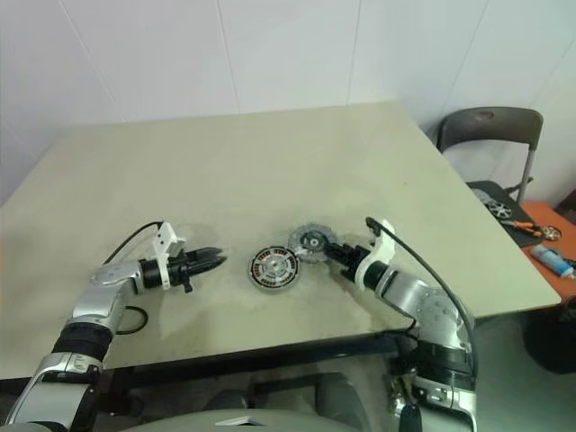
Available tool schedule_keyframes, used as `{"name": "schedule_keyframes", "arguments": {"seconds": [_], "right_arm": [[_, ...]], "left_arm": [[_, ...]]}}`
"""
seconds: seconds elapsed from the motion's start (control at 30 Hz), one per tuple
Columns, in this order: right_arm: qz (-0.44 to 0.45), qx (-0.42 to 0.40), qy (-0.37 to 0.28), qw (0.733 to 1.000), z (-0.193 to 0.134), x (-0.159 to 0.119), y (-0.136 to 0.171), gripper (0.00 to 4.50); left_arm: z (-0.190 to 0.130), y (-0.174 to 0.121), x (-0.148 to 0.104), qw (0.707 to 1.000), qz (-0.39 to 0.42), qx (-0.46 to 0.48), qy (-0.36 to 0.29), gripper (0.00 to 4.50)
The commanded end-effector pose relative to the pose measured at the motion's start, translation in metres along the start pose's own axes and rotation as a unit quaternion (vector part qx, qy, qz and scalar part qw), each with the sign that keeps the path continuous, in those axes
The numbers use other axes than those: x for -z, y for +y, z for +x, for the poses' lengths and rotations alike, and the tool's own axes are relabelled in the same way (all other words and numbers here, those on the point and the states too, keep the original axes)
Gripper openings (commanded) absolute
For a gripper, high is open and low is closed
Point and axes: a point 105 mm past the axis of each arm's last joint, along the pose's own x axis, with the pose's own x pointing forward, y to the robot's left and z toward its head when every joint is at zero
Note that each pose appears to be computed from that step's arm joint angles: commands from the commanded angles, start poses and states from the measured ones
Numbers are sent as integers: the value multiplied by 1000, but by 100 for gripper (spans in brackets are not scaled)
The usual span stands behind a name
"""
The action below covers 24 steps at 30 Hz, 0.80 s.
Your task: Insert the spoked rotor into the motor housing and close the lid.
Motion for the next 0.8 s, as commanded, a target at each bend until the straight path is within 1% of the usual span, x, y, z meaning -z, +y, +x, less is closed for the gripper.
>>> {"name": "schedule_keyframes", "arguments": {"seconds": [0.03,0.17,0.27,0.33,0.43,0.57,0.67,0.8], "right_arm": [[-2,26,0,1000,-1,0,-10,14],[-11,14,19,1000,-1,9,-5,9],[-45,-5,40,998,-3,16,1,9],[-84,-29,38,995,-4,17,13,9],[-154,-79,37,984,-6,17,40,9],[-218,-93,40,971,-3,13,52,9],[-242,-95,31,965,-1,3,56,9],[-253,-88,18,963,0,-10,53,9]], "left_arm": [[0,1,-14,1000,21,4,-13,131],[-1,1,-14,1000,20,4,-12,131],[-1,1,-14,1000,20,4,-12,131],[-1,2,-14,1000,21,5,-12,131],[-1,2,-14,1000,21,5,-12,131],[1,1,-13,1000,21,6,-13,131],[1,2,-10,1000,19,5,-12,131],[1,3,-6,1000,17,2,-12,131]]}}
